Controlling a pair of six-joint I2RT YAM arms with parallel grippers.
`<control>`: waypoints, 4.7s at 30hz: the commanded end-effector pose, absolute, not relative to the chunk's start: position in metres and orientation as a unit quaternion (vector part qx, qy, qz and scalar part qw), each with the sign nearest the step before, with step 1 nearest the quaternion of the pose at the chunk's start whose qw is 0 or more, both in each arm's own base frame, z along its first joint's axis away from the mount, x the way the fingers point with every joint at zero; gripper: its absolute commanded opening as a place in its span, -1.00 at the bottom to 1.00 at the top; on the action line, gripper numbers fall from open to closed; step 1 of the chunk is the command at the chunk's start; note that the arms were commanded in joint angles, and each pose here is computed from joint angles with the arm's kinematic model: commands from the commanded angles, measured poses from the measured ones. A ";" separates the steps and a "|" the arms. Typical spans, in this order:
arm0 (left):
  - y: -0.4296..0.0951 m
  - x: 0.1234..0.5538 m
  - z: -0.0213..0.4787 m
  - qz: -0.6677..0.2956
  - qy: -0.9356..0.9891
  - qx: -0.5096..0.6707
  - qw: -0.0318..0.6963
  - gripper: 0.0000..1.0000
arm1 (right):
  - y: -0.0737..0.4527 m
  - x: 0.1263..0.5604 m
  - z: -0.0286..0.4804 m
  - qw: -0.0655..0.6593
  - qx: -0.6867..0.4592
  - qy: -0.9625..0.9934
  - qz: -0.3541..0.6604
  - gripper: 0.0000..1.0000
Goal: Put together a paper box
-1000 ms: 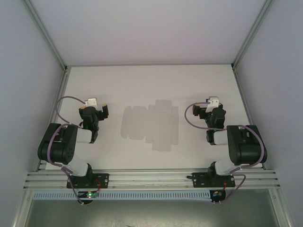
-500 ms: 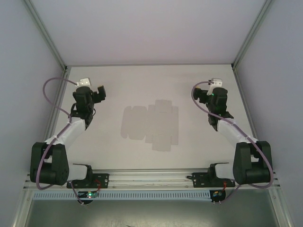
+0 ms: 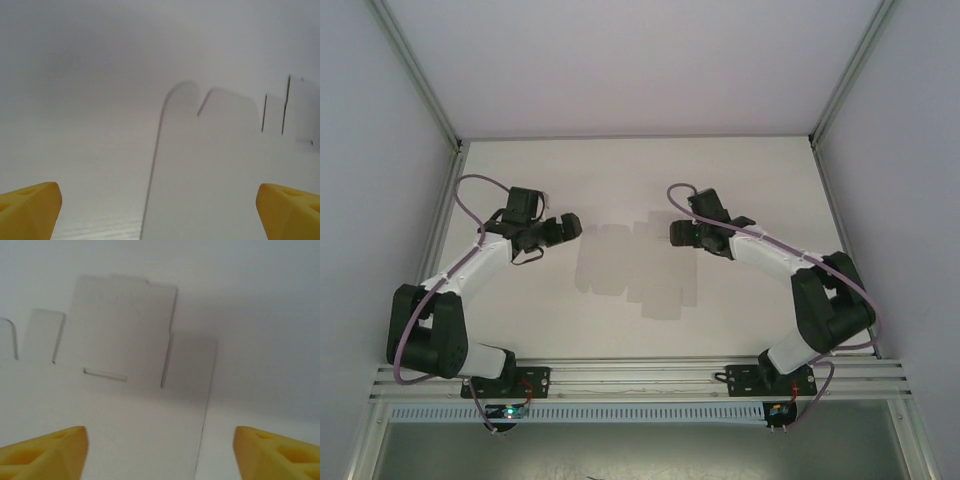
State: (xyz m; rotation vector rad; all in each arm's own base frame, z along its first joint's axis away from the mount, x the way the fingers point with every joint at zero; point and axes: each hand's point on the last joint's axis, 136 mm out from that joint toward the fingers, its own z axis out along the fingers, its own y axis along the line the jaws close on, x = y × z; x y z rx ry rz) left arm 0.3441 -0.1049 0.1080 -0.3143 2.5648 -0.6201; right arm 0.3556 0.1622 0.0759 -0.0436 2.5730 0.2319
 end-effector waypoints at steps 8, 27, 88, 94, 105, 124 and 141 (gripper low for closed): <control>-0.145 0.334 0.083 -0.300 0.937 -0.092 0.154 1.00 | 0.158 0.339 0.033 0.206 -0.004 0.978 0.015 0.30; -0.169 0.321 0.043 -0.284 0.956 -0.045 0.058 1.00 | 0.151 0.315 -0.012 0.155 -0.001 0.988 0.015 0.01; -0.219 0.323 0.108 -0.369 0.916 0.004 0.159 0.06 | 0.188 0.299 -0.032 0.174 0.010 0.951 0.255 -0.15; -0.199 0.324 0.094 -0.295 0.942 0.008 0.162 -0.27 | 0.183 0.298 -0.036 0.170 0.018 0.955 0.244 -0.15; -0.214 0.324 0.106 -0.275 0.943 0.063 0.175 -0.94 | 0.179 0.303 -0.026 0.183 0.012 0.953 0.241 -0.04; -0.221 0.241 0.299 -0.471 0.760 0.176 0.411 -1.00 | 0.177 0.273 0.182 0.378 -0.120 0.758 0.518 0.39; -0.219 0.224 0.316 -0.492 0.734 0.192 0.427 -1.00 | 0.167 0.245 0.261 0.459 -0.137 0.711 0.515 -0.02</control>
